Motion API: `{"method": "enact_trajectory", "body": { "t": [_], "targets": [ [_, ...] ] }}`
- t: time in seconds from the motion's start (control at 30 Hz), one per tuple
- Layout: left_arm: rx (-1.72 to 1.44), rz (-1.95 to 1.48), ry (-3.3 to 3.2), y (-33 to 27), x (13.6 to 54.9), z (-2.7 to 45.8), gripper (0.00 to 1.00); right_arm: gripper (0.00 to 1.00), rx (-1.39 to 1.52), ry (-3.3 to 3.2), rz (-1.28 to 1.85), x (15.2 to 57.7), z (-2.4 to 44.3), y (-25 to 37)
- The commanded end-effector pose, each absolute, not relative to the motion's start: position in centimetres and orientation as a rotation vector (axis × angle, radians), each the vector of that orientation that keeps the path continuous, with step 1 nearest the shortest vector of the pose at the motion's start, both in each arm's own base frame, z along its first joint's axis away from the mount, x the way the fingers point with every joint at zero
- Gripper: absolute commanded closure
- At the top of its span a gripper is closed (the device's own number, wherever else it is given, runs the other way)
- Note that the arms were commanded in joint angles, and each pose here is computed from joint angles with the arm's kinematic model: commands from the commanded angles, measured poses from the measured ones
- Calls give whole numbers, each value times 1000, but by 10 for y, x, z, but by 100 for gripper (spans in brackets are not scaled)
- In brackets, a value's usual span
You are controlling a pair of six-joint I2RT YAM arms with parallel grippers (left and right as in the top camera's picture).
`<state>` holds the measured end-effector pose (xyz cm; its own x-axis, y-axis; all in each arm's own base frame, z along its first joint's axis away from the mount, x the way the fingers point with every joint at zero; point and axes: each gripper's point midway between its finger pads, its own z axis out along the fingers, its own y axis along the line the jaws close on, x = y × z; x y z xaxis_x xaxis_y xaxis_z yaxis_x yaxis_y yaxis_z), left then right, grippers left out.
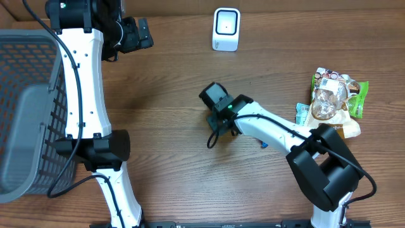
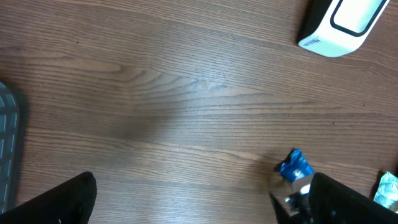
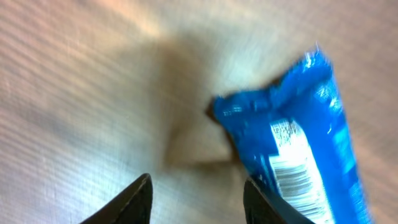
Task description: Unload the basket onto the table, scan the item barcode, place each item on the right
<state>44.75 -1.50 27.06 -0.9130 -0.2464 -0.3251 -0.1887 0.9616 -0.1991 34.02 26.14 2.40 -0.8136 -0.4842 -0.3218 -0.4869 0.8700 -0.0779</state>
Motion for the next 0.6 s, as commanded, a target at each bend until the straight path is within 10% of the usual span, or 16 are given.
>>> {"method": "enact_trajectory", "body": {
  "t": [0.0, 0.27, 0.4, 0.57],
  "targets": [
    [-327, -234, 2742, -16, 448, 275, 0, 48, -686, 2593, 0, 377, 64, 263],
    [-327, -234, 2742, -16, 448, 275, 0, 35, -622, 2782, -69, 380, 126, 203],
    [-327, -234, 2742, -16, 448, 275, 0, 14, -688, 2907, 65, 364, 119, 184],
    [-327, -234, 2742, -16, 448, 275, 0, 11, -728, 3039, 237, 340, 88, 158]
  ]
}}
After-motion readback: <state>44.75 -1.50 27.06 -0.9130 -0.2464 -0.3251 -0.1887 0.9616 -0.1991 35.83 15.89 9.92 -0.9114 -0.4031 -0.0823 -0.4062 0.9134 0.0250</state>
